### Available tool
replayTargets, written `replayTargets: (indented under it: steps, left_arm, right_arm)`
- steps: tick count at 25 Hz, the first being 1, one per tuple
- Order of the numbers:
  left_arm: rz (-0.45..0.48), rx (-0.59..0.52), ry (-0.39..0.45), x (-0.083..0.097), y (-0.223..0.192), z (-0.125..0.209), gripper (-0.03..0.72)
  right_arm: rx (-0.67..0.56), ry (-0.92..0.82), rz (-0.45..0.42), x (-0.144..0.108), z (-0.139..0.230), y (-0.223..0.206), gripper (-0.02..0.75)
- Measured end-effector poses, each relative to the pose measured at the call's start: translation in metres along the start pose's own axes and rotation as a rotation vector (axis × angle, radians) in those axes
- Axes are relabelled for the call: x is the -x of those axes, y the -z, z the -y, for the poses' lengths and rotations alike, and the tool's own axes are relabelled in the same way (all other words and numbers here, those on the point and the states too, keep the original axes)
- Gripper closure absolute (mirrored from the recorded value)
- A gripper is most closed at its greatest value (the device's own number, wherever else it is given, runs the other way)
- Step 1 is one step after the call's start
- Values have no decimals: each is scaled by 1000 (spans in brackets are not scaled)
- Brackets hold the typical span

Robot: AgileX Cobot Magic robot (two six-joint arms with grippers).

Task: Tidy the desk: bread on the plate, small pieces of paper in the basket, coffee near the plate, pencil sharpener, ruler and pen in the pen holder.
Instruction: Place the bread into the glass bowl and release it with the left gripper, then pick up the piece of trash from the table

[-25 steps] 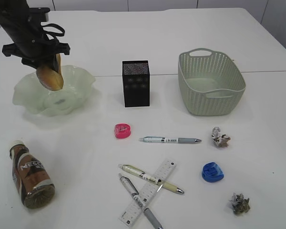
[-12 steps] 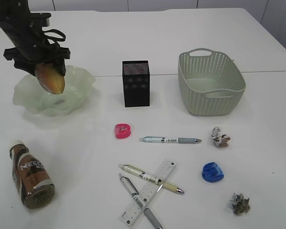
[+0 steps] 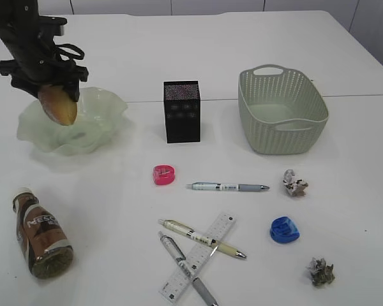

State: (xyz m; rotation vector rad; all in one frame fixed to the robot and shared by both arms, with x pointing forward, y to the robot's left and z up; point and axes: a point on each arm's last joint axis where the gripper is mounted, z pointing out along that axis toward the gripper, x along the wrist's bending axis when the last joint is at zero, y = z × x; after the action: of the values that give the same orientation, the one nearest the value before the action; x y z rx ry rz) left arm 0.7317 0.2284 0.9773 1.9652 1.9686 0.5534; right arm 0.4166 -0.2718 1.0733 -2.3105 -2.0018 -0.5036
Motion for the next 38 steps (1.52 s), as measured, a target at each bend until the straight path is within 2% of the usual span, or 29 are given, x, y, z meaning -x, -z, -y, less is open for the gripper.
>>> replayTargets:
  steps: [5,11,19,22,26,30,38]
  left_arm:
    - [-2,2,-2,0,0,0,109]
    - [63,-41,57,7,-9,5,34]
    - [56,-75,65,6,-2,3,26]
    - [48,-91,72,5,15,-7,35]
    - [45,-112,84,3,46,-21,85]
    - [94,-105,96,5,61,-26,139]
    - [143,-19,77,-1,131,-25,156]
  right_arm:
    - [0,-2,0,0,0,0,305]
    - [0,-5,-4,0,0,0,300]
    - [1,-2,5,0,0,0,300]
    - [3,5,26,2,0,0,300]
    - [4,8,33,3,0,0,300]
    - [3,6,27,2,0,0,300]
    - [0,-5,-4,0,0,0,300]
